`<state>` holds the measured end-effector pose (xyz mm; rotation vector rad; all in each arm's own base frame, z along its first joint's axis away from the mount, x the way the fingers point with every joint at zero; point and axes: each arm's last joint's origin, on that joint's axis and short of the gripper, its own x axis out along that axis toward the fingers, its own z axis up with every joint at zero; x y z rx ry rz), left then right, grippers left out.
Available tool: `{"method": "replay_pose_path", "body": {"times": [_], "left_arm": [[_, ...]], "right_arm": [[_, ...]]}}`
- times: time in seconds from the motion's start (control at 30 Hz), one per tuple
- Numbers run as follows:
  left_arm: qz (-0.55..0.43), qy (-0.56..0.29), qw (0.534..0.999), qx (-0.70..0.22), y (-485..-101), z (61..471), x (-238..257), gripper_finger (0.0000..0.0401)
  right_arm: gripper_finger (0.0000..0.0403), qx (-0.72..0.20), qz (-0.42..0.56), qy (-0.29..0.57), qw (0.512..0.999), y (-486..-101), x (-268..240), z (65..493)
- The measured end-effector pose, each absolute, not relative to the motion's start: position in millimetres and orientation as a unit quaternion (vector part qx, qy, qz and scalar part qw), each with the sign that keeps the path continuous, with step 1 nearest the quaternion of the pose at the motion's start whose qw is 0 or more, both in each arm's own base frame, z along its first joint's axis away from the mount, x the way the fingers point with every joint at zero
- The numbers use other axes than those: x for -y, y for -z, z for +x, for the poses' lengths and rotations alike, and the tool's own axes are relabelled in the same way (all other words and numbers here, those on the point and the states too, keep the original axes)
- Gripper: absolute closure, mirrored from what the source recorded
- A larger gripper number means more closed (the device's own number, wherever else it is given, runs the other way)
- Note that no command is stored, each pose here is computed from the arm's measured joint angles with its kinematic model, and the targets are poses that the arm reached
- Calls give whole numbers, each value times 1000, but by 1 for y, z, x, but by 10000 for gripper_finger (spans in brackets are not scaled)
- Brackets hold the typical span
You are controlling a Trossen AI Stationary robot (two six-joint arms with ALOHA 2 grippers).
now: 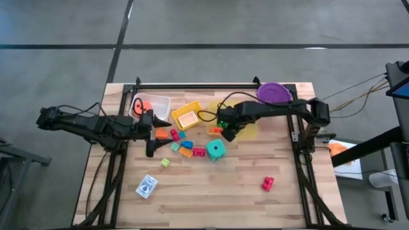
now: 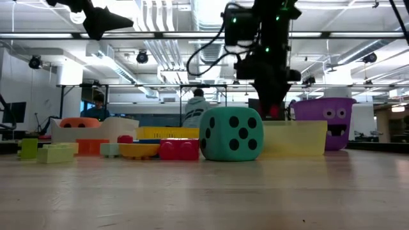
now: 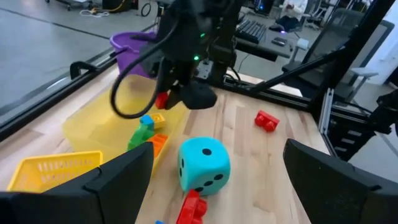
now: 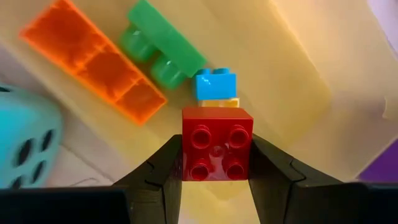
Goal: Pick & Place Toys
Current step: Put the red game piece into the yellow bin
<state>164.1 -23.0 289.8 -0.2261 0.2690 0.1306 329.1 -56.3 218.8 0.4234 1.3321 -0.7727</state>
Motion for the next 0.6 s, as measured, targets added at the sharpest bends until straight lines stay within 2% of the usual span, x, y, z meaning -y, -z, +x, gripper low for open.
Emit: {"method": "replay_pose_path", "body": {"times": [0.07, 0.33, 0.6], "left_arm": [[-113, -65, 983, -132, -290, 164, 23, 43], [-106, -87, 983, -125, -291, 163, 21, 43], [-97, -141, 978, -115, -291, 163, 18, 42]], "right_arm": [[271, -605, 179, 338, 698, -213, 64, 331], [271, -556, 174, 289, 759, -210, 93, 349], [271, -567, 171, 269, 759, -210, 112, 343]]}}
